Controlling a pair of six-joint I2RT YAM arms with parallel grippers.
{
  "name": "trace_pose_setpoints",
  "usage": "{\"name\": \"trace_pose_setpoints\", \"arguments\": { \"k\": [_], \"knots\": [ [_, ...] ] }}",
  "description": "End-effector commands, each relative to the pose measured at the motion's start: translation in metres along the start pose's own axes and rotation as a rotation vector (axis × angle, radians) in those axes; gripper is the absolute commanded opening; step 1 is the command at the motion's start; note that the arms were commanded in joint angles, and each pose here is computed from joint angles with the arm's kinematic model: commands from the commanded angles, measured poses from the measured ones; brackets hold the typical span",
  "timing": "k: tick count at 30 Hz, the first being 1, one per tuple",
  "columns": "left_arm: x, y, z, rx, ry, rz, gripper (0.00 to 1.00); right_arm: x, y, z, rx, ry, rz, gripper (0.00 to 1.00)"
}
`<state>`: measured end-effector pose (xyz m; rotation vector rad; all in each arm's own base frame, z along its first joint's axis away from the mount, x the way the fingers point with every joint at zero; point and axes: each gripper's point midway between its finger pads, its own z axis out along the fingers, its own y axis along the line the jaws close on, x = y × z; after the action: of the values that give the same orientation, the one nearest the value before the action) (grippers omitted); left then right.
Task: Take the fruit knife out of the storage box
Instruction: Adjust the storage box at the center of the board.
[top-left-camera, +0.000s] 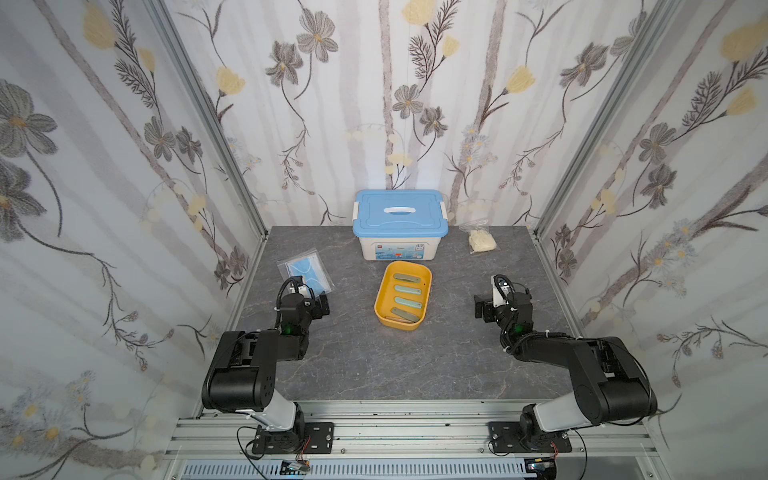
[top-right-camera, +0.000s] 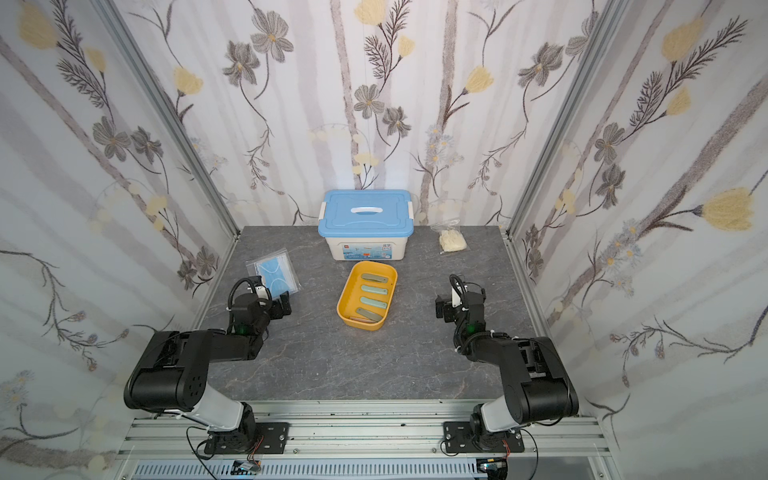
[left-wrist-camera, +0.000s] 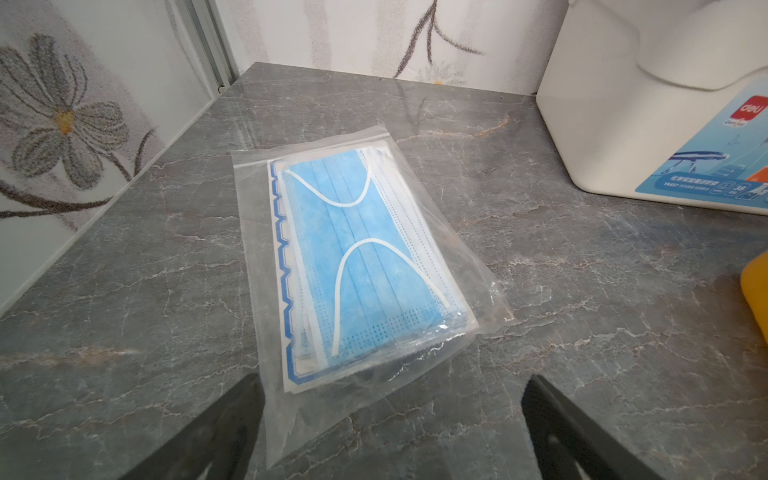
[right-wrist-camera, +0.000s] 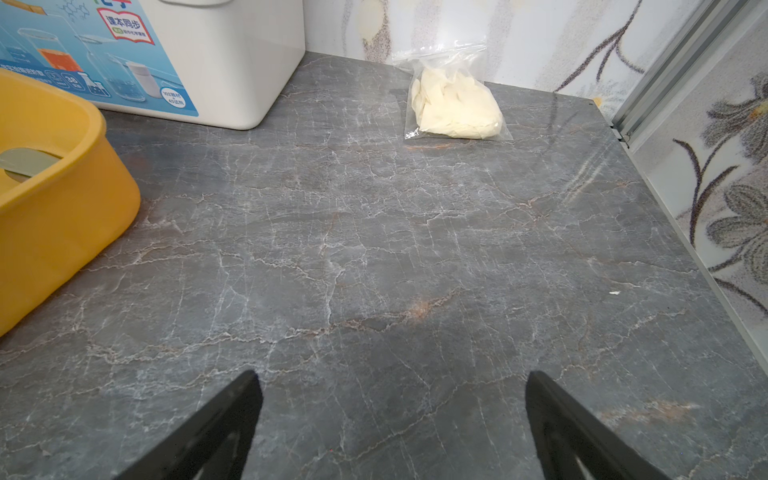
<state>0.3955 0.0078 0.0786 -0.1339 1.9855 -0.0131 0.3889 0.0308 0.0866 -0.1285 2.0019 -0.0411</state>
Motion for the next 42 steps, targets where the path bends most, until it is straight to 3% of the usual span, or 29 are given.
{"name": "trace_pose_setpoints", "arguments": {
  "k": [1, 3, 7, 10, 15, 19, 22, 23, 26, 28, 29, 35, 42],
  "knots": [
    [-0.021, -0.012, 0.002, 0.06, 0.01, 0.032, 1.0, -0.01, 0.006, 0.002, -0.04, -0.005, -0.013, 1.0],
    [-0.034, -0.02, 0.006, 0.085, 0.124, 0.051, 1.0, -0.021, 0.009, 0.003, -0.052, 0.018, -0.033, 1.0],
    [-0.063, -0.04, -0.003, 0.14, 0.185, 0.033, 1.0, -0.021, -0.009, 0.023, 0.133, 0.366, -0.018, 1.0],
    [-0.07, -0.055, -0.014, 0.137, 0.249, 0.018, 1.0, -0.022, 0.008, 0.036, 0.167, 0.526, -0.062, 1.0],
    [-0.06, -0.1, -0.044, 0.181, 0.415, -0.024, 1.0, -0.045, 0.071, 0.025, 0.085, 0.592, -0.139, 1.0],
    [-0.046, -0.123, -0.071, 0.191, 0.523, -0.154, 1.0, -0.073, 0.137, -0.003, -0.132, 0.615, -0.006, 0.99],
    [-0.034, -0.137, -0.09, 0.233, 0.587, -0.255, 1.0, -0.094, 0.172, -0.021, -0.274, 0.641, 0.125, 0.86],
    [-0.029, -0.14, -0.094, 0.23, 0.609, -0.276, 1.0, -0.101, 0.188, -0.025, -0.348, 0.656, 0.168, 0.66],
    [-0.013, -0.152, -0.105, 0.267, 0.67, -0.324, 1.0, -0.105, 0.226, -0.026, -0.477, 0.742, 0.224, 0.23],
    [-0.003, -0.164, -0.109, 0.307, 0.701, -0.357, 1.0, -0.096, 0.239, -0.018, -0.491, 0.812, 0.223, 0.04],
    [0.0, -0.172, -0.112, 0.334, 0.714, -0.365, 1.0, -0.092, 0.244, -0.015, -0.498, 0.84, 0.223, 0.0],
    [0.028, -0.207, -0.118, 0.414, 0.803, -0.393, 1.0, -0.084, 0.25, 0.006, -0.459, 0.864, 0.172, 0.0],
    [0.036, -0.231, -0.112, 0.403, 0.831, -0.29, 1.0, -0.047, 0.235, 0.017, -0.353, 0.963, 0.091, 0.0]
  ]
}}
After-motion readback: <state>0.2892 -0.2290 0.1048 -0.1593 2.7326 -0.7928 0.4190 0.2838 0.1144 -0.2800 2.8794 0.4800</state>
